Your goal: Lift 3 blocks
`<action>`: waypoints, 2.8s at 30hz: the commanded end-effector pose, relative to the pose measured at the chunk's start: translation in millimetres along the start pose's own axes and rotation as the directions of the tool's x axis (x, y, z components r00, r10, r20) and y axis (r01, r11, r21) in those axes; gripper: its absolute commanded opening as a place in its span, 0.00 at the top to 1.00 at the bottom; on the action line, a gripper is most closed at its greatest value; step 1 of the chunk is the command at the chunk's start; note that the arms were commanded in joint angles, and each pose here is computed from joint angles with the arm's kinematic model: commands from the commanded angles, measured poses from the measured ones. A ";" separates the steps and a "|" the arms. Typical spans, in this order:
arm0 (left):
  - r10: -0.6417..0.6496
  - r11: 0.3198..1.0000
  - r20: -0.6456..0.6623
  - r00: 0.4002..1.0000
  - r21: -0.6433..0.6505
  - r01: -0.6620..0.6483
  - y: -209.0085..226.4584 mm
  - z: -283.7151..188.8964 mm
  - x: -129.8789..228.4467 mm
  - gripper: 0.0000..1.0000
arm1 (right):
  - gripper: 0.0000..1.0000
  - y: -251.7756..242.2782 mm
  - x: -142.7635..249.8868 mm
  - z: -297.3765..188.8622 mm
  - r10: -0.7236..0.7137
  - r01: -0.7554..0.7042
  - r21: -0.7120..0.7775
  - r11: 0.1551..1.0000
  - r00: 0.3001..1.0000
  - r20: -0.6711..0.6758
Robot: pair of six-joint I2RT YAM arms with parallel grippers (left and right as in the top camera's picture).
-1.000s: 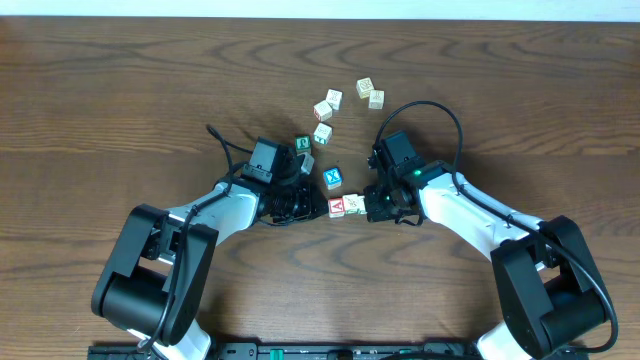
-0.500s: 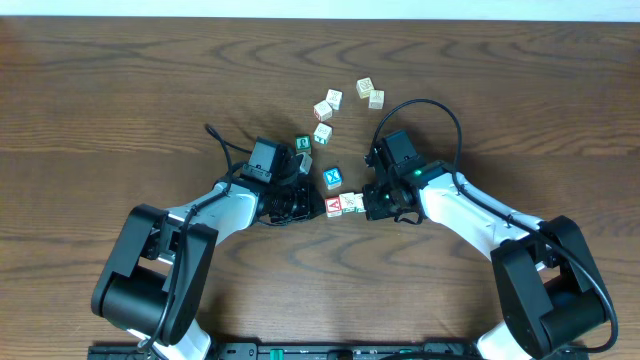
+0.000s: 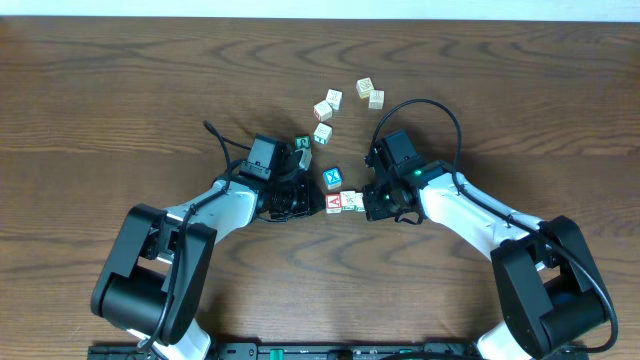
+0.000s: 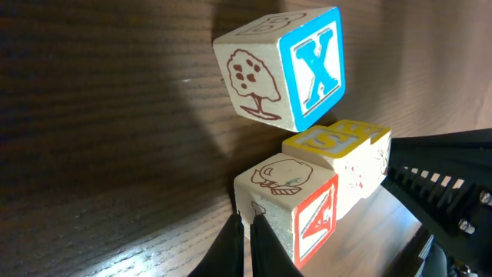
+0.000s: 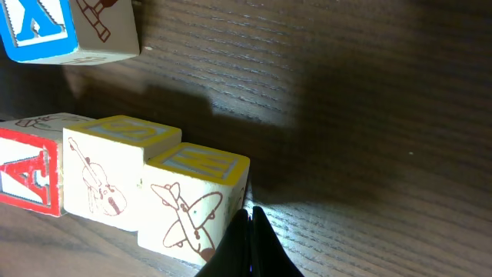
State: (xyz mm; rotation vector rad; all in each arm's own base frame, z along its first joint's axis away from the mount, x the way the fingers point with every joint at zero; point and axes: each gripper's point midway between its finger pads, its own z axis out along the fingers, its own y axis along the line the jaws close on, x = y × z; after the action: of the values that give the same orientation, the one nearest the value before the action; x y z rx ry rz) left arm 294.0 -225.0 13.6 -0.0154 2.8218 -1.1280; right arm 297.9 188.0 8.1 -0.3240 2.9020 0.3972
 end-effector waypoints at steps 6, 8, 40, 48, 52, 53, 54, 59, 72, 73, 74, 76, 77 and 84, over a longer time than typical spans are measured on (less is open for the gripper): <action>0.070 0.994 -0.007 0.998 0.087 -0.069 -28.2 -3.3 -5.4 0.93 | 0.99 36.5 -3.0 -18.7 -0.061 0.066 -0.138 0.988 0.998 0.035; 0.070 0.994 -0.007 0.998 0.087 -0.069 -28.3 -3.3 -5.4 0.93 | 0.99 36.8 -3.6 -19.8 -0.062 0.067 -0.139 0.988 0.997 0.039; 0.102 0.985 0.016 0.995 0.140 -0.103 -48.9 -14.9 -11.2 0.93 | 0.99 36.1 -0.6 -20.6 -0.060 0.063 -0.136 0.989 0.998 0.028; 0.103 0.985 0.016 0.995 0.141 -0.104 -49.4 -15.1 -11.6 0.93 | 0.99 37.9 -2.8 -27.0 -0.062 0.068 -0.140 0.988 0.997 0.044; 0.101 0.984 0.015 0.995 0.147 -0.102 -51.0 -15.5 -11.7 0.93 | 0.99 38.7 -3.9 -29.3 -0.064 0.070 -0.142 0.987 0.997 0.052; 0.101 0.984 0.015 0.995 0.147 -0.102 -51.0 -15.5 -11.7 0.93 | 0.99 38.9 -4.2 -30.0 -0.064 0.071 -0.143 0.987 0.997 0.054; 0.101 0.984 0.015 0.995 0.147 -0.102 -51.0 -15.5 -11.7 0.93 | 0.99 38.9 -4.2 -30.0 -0.064 0.071 -0.143 0.987 0.996 0.054; 0.099 0.983 0.011 0.995 0.155 -0.100 -52.6 -15.9 -11.3 0.92 | 0.99 39.1 -4.2 -31.0 -0.064 0.071 -0.143 0.987 0.996 0.055; 0.125 0.971 0.019 0.992 0.202 -0.126 -69.1 -21.4 -18.6 0.93 | 0.99 39.1 -4.2 -31.1 -0.064 0.071 -0.143 0.987 0.996 0.055; 0.125 0.971 0.019 0.992 0.202 -0.126 -69.1 -21.5 -18.6 0.93 | 0.99 39.2 -4.4 -31.2 -0.064 0.072 -0.143 0.987 0.996 0.056; 0.125 0.971 0.018 0.992 0.202 -0.126 -69.0 -21.4 -18.6 0.93 | 0.99 39.2 -4.6 -31.3 -0.064 0.072 -0.143 0.987 0.996 0.056; 0.125 0.971 0.018 0.992 0.202 -0.126 -69.0 -21.4 -18.6 0.93 | 0.99 39.6 -5.1 -32.1 -0.065 0.073 -0.144 0.987 0.996 0.059; 0.125 0.971 0.018 0.992 0.202 -0.126 -69.1 -21.4 -18.6 0.92 | 0.99 39.8 -5.5 -33.0 -0.065 0.074 -0.145 0.987 0.996 0.062; 0.125 0.971 0.017 0.992 0.202 -0.126 -69.3 -21.3 -18.3 0.93 | 0.99 43.0 -9.9 -43.4 -0.070 0.084 -0.152 0.985 0.993 0.094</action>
State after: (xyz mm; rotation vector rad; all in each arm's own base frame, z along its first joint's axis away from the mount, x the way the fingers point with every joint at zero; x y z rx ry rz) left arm 312.4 -232.5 42.2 0.0192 2.7389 -1.1911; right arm 300.9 182.3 38.1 -0.3170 2.8288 0.3734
